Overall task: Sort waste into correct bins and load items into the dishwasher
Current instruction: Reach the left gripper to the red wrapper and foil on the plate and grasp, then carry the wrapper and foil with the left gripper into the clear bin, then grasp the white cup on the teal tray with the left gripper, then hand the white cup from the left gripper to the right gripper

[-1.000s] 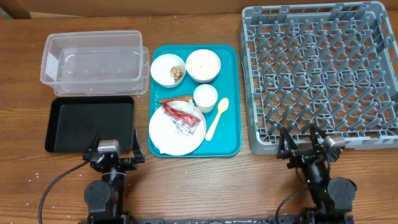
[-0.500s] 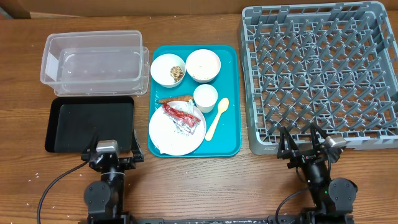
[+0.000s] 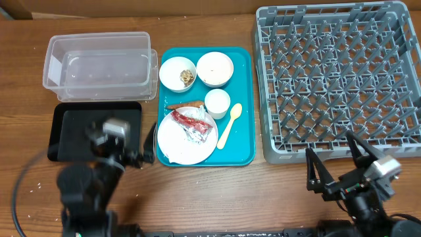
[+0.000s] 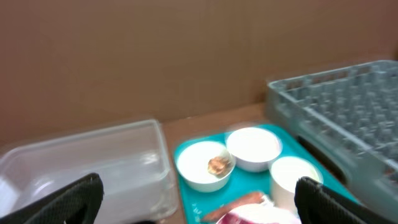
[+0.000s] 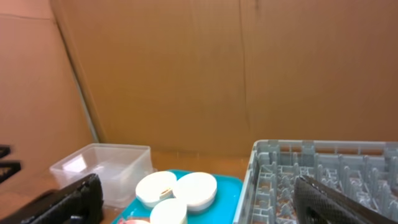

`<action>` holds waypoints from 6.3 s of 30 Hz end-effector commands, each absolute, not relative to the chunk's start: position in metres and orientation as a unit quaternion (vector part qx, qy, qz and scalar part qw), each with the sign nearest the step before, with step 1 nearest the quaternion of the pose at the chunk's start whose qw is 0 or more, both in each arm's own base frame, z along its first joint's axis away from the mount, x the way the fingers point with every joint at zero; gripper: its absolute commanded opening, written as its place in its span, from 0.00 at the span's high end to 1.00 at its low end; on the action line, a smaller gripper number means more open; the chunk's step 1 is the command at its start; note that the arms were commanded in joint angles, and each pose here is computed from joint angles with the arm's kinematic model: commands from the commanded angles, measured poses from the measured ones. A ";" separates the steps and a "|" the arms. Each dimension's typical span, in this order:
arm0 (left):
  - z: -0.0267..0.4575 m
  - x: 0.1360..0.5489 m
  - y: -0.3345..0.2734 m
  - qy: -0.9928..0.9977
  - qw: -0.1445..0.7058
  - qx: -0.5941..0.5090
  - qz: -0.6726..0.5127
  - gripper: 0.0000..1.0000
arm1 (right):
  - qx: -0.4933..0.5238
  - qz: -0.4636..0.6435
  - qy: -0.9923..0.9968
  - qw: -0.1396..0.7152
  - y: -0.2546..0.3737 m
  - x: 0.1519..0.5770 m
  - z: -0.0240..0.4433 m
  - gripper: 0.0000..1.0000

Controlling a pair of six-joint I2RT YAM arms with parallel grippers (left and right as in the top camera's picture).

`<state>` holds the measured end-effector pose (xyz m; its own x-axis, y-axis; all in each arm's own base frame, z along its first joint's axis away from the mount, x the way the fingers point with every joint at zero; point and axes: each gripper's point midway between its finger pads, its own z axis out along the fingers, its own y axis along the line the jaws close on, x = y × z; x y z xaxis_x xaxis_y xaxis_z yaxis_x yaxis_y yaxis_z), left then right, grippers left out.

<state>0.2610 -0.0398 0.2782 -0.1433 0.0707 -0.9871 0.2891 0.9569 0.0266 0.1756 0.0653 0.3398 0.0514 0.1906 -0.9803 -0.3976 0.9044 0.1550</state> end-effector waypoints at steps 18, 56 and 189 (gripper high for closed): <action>0.140 0.331 -0.161 0.953 0.176 0.234 -0.081 0.00 | -0.019 0.192 0.825 0.532 0.056 0.211 0.343 0.00; 0.088 0.376 -0.142 0.995 0.088 -0.041 -0.025 0.96 | -0.014 0.192 0.836 0.513 0.056 0.207 0.334 0.00; 0.327 0.353 -0.313 0.694 0.023 0.262 -0.671 0.80 | -0.305 0.541 0.642 0.450 0.164 0.327 0.349 0.55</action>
